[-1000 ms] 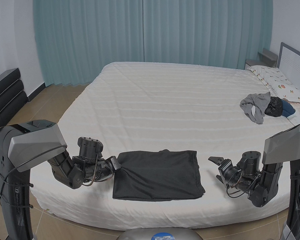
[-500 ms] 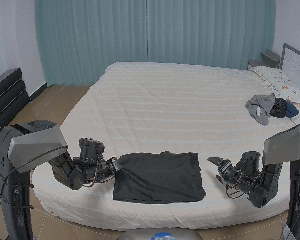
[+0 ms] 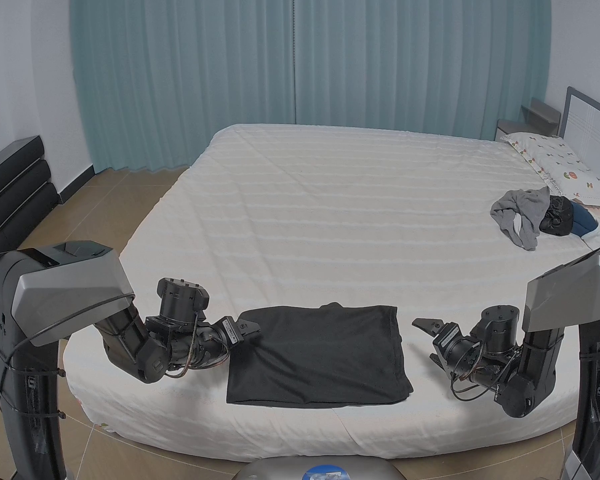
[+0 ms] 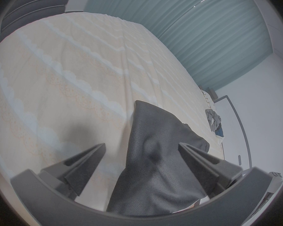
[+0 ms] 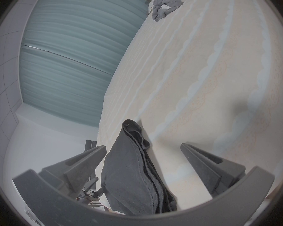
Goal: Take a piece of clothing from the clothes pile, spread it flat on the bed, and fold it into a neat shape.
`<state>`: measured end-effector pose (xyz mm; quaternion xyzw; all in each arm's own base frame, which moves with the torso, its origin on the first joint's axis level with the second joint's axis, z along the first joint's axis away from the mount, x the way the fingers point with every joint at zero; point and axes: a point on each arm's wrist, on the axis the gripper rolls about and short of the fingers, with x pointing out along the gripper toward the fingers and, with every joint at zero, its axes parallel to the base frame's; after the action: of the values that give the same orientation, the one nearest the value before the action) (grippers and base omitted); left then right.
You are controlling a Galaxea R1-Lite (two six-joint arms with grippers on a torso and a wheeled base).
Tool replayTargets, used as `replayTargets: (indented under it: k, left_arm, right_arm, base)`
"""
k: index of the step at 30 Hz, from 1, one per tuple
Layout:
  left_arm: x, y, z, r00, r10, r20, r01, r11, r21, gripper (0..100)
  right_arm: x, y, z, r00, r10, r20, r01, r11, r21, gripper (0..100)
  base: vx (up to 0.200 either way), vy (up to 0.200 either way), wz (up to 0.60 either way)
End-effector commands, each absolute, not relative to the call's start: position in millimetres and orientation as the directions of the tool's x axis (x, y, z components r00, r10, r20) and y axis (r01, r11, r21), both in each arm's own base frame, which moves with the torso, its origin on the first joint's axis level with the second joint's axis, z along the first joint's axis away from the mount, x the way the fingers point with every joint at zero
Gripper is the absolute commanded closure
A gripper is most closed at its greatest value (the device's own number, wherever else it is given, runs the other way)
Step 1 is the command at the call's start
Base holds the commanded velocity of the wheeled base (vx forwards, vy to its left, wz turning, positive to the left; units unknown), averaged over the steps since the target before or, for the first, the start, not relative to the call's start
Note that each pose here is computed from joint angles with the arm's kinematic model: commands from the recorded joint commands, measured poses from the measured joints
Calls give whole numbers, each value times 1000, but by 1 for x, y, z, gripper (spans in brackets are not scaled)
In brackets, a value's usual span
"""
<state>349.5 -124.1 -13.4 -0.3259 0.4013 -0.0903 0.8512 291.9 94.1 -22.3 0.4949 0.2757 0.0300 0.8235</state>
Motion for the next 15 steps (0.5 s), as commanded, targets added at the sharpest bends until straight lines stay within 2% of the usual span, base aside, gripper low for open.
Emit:
replayTargets:
  k: [1,8,15]
  left_arm:
    - [350,-122,-13,664,-412,-624,-116,768,-630,0]
    - [351,-119,-9,673,-407,-617,-146,745,-651,0]
    - [341,-107,5,688,-392,-610,-172,729,-662,0]
  right_arm:
    - [291,96,-22,844,328,-426,219,513,830,0]
    - [288,95,-23,838,331,-434,223,519,825,0]
    - [285,101,-21,834,343,-431,180,569,802,0]
  base:
    - [0,0,0]
    - [0,0,0]
    - [0,0,0]
